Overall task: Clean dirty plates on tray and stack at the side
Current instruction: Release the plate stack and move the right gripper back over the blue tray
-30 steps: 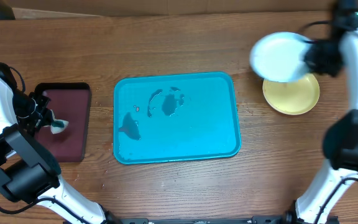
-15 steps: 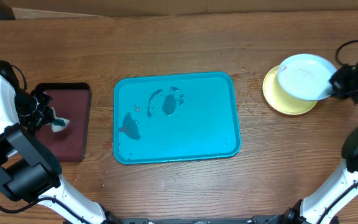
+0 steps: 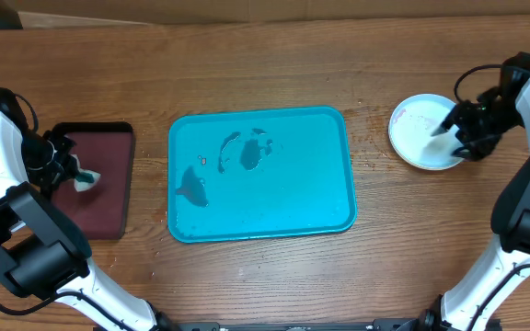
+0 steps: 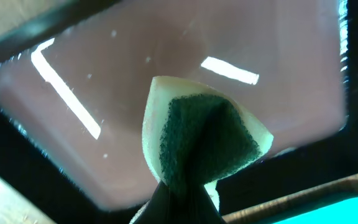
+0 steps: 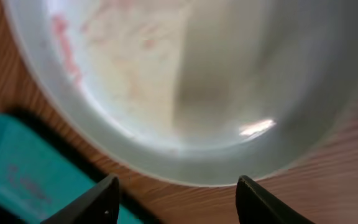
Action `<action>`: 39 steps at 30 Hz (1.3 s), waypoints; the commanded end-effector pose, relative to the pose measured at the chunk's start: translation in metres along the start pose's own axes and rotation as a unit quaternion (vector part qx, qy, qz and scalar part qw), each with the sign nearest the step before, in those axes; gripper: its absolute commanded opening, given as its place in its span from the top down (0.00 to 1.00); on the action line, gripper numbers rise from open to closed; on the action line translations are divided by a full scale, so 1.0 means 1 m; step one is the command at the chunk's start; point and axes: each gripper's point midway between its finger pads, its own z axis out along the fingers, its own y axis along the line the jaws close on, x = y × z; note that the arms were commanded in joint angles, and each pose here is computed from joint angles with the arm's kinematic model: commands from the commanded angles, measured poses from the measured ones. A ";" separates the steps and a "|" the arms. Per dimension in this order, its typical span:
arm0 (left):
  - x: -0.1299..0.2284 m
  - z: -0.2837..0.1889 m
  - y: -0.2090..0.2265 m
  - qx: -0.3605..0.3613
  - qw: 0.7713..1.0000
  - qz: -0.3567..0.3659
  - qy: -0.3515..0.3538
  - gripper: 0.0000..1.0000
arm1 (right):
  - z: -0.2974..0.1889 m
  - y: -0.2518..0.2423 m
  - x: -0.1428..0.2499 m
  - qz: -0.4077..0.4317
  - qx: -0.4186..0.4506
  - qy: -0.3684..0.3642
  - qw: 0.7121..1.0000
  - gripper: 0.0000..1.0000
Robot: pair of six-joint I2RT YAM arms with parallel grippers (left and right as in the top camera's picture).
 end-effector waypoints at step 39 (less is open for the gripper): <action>-0.017 -0.002 -0.023 -0.044 0.994 0.102 -0.013 0.19 | 0.095 0.215 0.183 -0.359 -0.038 0.051 0.931 0.23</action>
